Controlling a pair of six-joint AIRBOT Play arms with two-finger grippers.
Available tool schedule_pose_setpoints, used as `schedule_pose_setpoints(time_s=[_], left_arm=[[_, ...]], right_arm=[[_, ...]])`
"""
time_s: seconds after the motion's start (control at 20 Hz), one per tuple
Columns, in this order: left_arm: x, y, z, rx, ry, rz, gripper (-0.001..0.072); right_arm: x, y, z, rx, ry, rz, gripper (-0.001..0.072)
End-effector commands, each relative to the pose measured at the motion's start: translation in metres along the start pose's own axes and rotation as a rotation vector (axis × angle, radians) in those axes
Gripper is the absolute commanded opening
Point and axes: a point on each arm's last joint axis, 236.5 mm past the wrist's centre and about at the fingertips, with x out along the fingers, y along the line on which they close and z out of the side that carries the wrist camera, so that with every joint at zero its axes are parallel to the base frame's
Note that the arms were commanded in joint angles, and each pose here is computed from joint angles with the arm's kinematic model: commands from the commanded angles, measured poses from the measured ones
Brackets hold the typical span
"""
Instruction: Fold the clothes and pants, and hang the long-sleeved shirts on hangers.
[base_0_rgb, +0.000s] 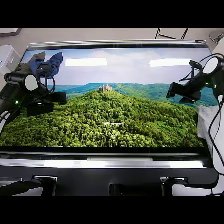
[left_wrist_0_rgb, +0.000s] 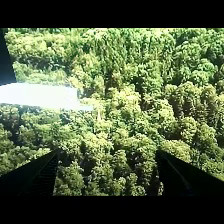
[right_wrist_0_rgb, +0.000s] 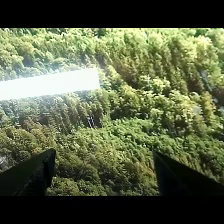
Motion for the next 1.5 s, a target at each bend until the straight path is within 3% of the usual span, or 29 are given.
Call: schedule_pose_setpoints(time_s=[0.0, 0.6, 0.95, 1.3, 1.45], left_arm=[[0.0, 0.0, 0.0, 0.001, 0.0, 0.0, 0.071], [0.0, -0.001, 0.001, -0.013, -0.007, -0.003, 0.071], [-0.021, -0.026, 0.096, -0.028, -0.417, -0.117, 0.071], [-0.103, -0.044, 0.194, -0.043, -0.96, -0.253, 0.0709], [-0.122, -0.037, 0.211, -0.045, -1.074, -0.259, 0.0706]], right_arm=[[0.001, 0.0, 0.0, -0.001, 0.002, 0.0, 0.0704], [0.0, 0.0, 0.0, -0.001, 0.001, 0.0, 0.0704], [-0.001, 0.004, 0.026, 0.003, -0.109, 0.015, 0.0703], [-0.011, 0.009, 0.073, -0.002, -0.312, 0.035, 0.0699], [-0.012, 0.009, 0.076, -0.055, -0.328, 0.027, 0.0675]])
